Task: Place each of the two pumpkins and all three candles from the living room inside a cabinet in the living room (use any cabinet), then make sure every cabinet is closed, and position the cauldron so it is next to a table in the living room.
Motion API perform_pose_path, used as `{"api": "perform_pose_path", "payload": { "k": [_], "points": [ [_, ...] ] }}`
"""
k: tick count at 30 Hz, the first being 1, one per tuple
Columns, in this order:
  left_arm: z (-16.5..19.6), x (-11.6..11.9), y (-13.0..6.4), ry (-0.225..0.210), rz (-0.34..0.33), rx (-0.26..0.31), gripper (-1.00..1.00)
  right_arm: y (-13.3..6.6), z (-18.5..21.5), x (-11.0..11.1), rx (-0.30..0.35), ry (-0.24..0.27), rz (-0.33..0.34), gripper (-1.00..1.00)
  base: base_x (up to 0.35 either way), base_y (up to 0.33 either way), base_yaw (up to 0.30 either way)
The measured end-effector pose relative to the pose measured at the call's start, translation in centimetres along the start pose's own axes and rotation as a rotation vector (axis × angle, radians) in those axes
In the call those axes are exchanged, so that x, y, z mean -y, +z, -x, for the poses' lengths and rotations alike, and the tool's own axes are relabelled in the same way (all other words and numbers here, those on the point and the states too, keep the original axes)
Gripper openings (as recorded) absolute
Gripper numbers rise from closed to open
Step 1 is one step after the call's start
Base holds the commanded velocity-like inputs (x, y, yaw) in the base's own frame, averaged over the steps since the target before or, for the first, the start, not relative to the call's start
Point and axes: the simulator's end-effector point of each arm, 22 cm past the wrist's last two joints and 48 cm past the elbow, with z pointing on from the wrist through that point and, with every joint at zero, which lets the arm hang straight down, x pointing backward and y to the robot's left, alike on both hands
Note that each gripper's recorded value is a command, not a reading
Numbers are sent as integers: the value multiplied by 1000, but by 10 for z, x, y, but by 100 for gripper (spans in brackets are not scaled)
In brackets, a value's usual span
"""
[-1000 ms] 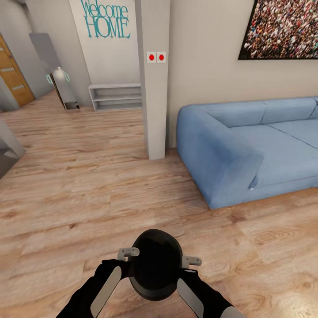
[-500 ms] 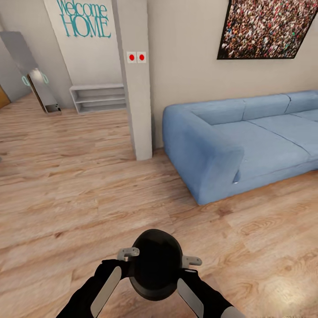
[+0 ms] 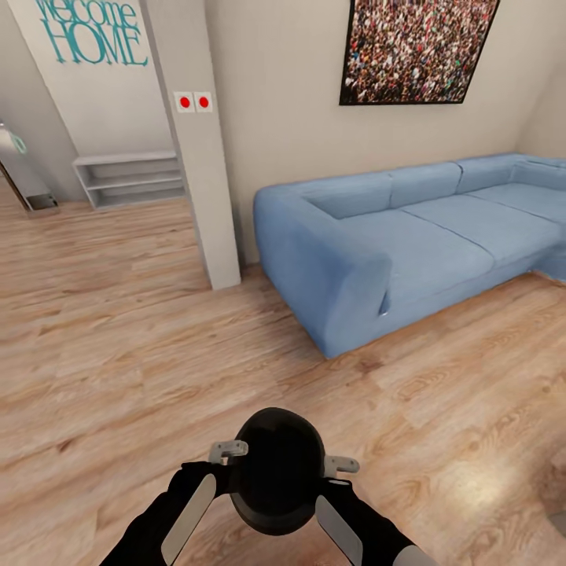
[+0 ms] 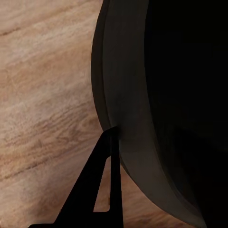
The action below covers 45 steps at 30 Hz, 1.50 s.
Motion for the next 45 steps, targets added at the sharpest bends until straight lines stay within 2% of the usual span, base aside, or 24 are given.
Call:
{"api": "perform_pose_path", "payload": {
  "k": [30,36,45],
  "points": [
    [0,0,0,0,0,0,-100,0,0,0,0,-1,0,-100,-3,0,-279],
    [0,0,0,-1,0,-1,-100,0,0,0,-1,-1,0,-100,-159,77,-263],
    [0,0,0,-1,0,-1,-100,0,0,0,-1,-1,0,-100,-290,109,-38]
  ]
}}
